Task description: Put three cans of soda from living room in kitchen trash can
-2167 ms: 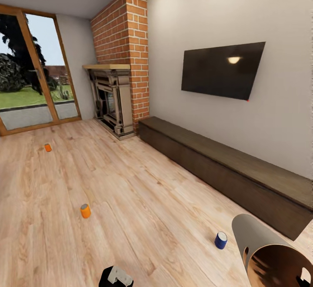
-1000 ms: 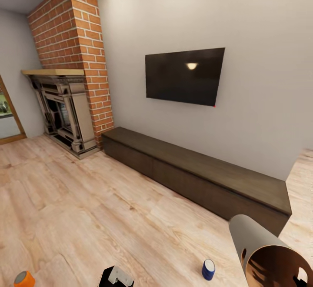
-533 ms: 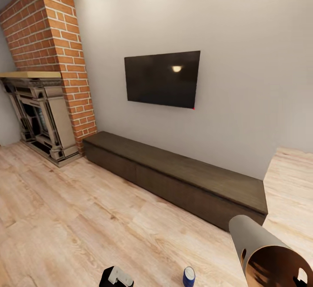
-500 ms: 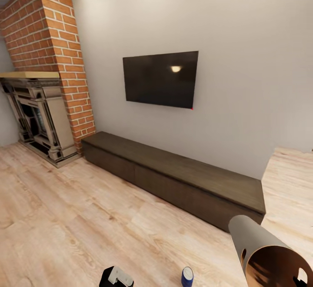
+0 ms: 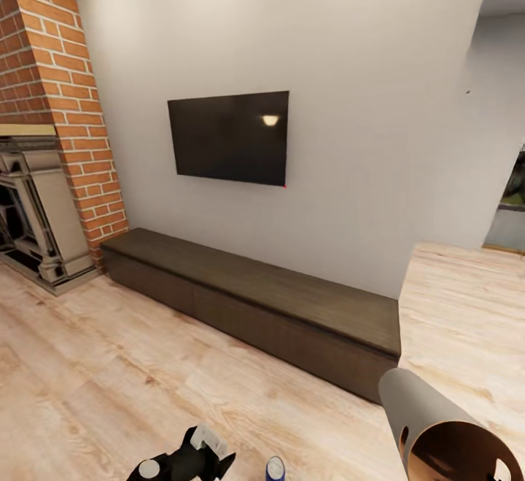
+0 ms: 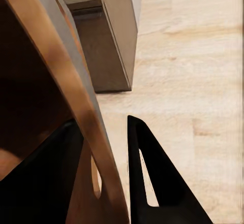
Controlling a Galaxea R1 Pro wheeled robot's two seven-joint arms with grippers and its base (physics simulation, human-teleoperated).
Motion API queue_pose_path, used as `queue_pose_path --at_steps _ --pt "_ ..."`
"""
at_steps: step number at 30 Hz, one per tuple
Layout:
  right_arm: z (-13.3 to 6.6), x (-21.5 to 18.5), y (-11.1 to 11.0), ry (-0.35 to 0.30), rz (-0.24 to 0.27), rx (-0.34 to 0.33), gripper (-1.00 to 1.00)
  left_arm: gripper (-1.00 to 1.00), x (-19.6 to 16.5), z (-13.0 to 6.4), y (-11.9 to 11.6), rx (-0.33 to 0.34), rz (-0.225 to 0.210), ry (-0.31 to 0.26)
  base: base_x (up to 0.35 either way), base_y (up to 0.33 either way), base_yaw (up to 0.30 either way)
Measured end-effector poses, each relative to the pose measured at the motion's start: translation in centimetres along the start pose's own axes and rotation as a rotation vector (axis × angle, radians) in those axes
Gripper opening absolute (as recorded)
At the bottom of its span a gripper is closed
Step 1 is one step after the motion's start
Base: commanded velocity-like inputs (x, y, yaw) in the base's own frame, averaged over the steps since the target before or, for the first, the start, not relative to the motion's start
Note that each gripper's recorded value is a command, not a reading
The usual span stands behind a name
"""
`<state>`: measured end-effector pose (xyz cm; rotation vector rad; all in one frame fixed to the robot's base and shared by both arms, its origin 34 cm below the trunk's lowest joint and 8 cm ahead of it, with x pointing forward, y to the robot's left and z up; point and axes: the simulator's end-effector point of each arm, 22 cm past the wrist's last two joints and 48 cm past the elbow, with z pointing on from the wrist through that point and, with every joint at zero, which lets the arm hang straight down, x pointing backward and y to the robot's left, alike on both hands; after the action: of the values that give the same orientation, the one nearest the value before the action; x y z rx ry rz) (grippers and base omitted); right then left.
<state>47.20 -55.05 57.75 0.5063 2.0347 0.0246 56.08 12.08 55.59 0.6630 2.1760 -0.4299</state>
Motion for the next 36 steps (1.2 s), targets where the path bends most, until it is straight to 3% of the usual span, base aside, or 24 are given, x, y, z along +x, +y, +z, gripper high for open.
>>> queue_pose_path --at_steps 3,5,7,11,30,36 --pt "-0.1 0.6 0.4 -0.008 -0.002 -0.006 -1.0 1.0 -0.9 -0.6 2.4 0.015 -0.043 -0.01 0.147 -0.256 -0.116" --pt "-0.2 1.0 0.6 -0.003 -0.009 -0.01 -1.0 1.0 -0.7 -1.4 3.4 0.044 -0.099 -0.018 0.154 -0.229 -0.104" --pt "-0.3 1.9 0.9 0.015 -0.007 -0.015 -1.0 1.0 -0.8 -2.0 4.2 0.055 -0.113 -0.024 0.128 -0.162 -0.098" --pt "-0.5 3.3 1.8 0.037 -0.035 -0.036 -1.0 1.0 -0.8 -2.5 4.8 0.067 -0.119 -0.029 0.045 -0.074 -0.044" --pt "-0.5 3.5 1.8 0.034 -0.036 -0.034 -1.0 1.0 -0.9 -2.4 4.5 0.073 -0.107 -0.03 -0.077 -0.248 -0.004" --pt "-0.5 3.5 1.8 0.035 -0.037 -0.034 -1.0 1.0 -1.0 -2.4 4.6 0.069 -0.109 -0.031 -0.037 -0.089 0.0"
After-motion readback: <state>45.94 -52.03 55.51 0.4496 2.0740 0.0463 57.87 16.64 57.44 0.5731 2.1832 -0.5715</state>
